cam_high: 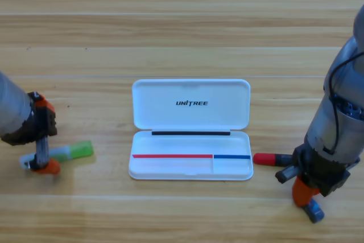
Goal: Clean up eraser and pencils
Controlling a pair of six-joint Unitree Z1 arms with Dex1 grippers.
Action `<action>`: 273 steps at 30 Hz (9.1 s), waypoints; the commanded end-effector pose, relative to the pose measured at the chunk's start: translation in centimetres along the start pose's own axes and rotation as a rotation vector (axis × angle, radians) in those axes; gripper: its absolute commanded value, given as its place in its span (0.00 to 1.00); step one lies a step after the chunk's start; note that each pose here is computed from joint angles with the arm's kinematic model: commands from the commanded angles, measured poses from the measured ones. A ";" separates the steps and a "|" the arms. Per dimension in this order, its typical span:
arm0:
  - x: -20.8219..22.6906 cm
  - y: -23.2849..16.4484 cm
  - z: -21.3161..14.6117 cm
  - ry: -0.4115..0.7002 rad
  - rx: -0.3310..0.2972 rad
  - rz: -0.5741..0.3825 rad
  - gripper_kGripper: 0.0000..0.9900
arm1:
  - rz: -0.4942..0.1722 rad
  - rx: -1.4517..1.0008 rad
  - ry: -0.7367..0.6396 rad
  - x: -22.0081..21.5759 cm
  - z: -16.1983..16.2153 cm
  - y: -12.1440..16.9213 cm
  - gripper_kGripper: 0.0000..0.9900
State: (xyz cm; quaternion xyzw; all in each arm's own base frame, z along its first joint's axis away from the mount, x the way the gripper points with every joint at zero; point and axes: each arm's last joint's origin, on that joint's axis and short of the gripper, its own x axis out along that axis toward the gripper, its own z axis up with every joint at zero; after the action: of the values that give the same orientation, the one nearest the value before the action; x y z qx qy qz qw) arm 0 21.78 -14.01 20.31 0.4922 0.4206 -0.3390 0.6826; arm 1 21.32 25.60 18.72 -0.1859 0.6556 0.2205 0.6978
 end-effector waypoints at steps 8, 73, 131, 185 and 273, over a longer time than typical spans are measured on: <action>2.4 -0.8 -1.1 0.053 -0.031 -0.037 0.97 | -0.036 0.001 0.158 2.9 -1.4 0.1 0.63; 4.7 -1.9 -1.0 0.073 -0.007 -0.168 0.14 | -0.009 -1.118 0.122 -0.1 11.8 5.7 0.00; -2.5 1.8 1.2 0.049 0.075 -0.195 0.08 | 0.080 -1.031 0.032 -10.9 3.7 -1.7 0.86; 2.2 -3.1 19.5 -0.004 0.268 -0.355 0.08 | 0.029 -1.071 0.047 -6.3 4.4 -4.3 0.00; -16.6 0.9 -1.2 -0.228 -0.050 -0.021 1.00 | -0.007 -1.193 0.027 -1.2 14.3 8.7 0.00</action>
State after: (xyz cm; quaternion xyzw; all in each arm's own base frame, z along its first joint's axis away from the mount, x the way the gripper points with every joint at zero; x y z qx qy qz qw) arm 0 15.68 -13.09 35.85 0.4357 0.3553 -0.4093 0.7186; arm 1 29.00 38.61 25.78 -0.5354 0.3967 0.5437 0.5103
